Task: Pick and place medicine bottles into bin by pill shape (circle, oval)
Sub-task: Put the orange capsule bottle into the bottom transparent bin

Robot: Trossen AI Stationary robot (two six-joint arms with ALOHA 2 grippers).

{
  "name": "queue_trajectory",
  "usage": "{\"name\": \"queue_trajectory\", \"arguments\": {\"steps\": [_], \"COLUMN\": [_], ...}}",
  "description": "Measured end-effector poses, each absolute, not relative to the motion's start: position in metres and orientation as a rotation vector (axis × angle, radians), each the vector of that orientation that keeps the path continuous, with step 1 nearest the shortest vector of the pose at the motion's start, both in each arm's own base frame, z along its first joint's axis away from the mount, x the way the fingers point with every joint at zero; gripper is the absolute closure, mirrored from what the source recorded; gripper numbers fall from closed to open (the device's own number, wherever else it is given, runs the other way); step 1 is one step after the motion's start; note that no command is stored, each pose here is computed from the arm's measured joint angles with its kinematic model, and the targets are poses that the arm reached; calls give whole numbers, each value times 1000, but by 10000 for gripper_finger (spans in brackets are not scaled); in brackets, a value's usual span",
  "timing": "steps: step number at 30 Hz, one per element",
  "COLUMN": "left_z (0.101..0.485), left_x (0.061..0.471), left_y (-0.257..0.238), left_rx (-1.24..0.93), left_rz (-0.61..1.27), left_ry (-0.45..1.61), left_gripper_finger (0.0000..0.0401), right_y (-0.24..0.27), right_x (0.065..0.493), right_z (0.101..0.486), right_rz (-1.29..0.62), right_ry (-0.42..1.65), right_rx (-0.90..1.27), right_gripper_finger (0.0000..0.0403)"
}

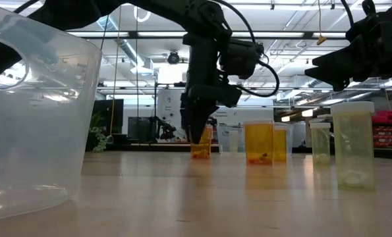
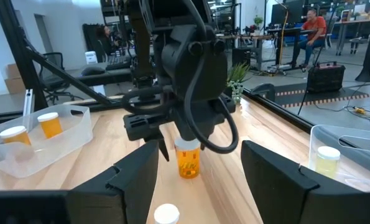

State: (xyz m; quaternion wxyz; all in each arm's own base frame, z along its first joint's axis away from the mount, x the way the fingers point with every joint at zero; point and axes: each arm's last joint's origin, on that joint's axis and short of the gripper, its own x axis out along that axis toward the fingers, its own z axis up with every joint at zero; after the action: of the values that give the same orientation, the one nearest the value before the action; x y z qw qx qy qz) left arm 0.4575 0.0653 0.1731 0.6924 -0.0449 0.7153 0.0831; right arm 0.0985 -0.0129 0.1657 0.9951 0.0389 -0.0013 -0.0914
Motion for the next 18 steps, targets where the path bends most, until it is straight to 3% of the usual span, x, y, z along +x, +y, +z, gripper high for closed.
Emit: {"name": "queue_trajectory", "arguments": {"steps": [8, 18], "left_z": [173, 174], "left_x": [463, 466], "left_y": [69, 69], "left_rx": [-101, -99], "left_rz": [191, 191], "left_ry": [1535, 1507], "left_gripper_finger": [77, 145], "right_y": [-13, -13], "right_x": [98, 98], "right_z": [166, 166], "right_rz": [-183, -183], "right_ry": [-3, -3], "right_rx": [78, 78], "right_gripper_finger": [166, 166]}}
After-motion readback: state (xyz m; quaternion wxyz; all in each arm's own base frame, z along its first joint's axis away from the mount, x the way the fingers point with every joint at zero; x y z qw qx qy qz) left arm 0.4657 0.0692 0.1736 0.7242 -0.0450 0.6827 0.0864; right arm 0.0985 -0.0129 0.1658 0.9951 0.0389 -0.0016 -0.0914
